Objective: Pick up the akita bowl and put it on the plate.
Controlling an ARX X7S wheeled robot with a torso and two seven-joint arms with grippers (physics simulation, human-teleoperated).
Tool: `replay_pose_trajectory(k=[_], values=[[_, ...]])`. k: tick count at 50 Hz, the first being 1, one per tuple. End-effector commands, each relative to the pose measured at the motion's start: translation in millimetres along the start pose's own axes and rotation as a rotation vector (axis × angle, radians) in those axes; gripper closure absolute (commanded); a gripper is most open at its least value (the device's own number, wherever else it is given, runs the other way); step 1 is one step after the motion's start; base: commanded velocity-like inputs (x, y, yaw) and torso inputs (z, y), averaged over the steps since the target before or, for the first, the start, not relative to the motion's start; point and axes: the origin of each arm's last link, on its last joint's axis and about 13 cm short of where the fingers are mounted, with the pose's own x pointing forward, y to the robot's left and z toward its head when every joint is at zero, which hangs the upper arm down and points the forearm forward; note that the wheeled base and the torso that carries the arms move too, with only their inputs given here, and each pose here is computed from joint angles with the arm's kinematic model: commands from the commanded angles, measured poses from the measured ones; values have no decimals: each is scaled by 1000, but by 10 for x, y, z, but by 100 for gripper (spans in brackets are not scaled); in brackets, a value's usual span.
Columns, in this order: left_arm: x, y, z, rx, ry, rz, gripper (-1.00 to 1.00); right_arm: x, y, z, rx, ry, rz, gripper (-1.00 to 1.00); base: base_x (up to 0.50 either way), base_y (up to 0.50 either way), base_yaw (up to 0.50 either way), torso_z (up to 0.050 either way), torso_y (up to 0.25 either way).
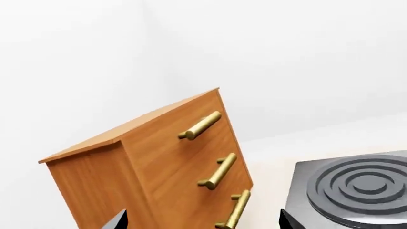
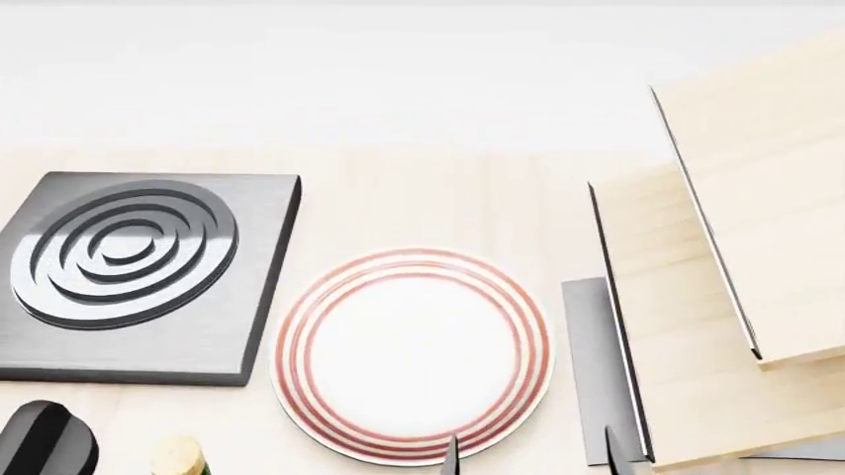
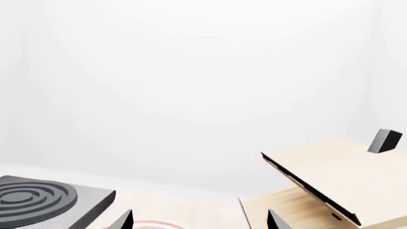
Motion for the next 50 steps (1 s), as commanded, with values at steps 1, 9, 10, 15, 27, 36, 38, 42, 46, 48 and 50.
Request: replay_pose_trajectory(k=[1,9,10,15,27,36,38,42,46,48,50], values=[[-18,-4,-78,-67,118,-74,-100,6,6,-22,-4,7,-1,-100,0,0,0,0,0],[-33,7,-131,-85,190,-89,-100,5,8,-29,-5,9,-1,-100,0,0,0,0,0],[-36,8,-139,-84,191,-93,-100,7,10,-34,-6,10,-2,-100,0,0,0,0,0],[-45,6,-158,-122,233,-118,-100,5,20,-33,-9,12,2,-100,0,0,0,0,0],[-63,0,-182,-140,282,-153,-100,8,22,-53,-8,17,2,-100,0,0,0,0,0],[-67,4,-221,-179,322,-163,-100,10,31,-70,-11,23,5,-100,0,0,0,0,0],[-73,-15,-235,-191,343,-180,-100,11,32,-69,-10,24,5,-100,0,0,0,0,0],[-64,-16,-265,-214,371,-183,-100,17,32,-86,-11,27,5,-100,0,0,0,0,0],[-67,5,-266,-237,382,-171,-100,17,33,-83,-12,27,5,-100,0,0,0,0,0],[-68,20,-267,-248,386,-162,-100,18,36,-83,-13,28,6,-100,0,0,0,0,0],[-73,37,-270,-249,390,-158,-100,18,36,-83,-13,28,6,-100,0,0,0,0,0]])
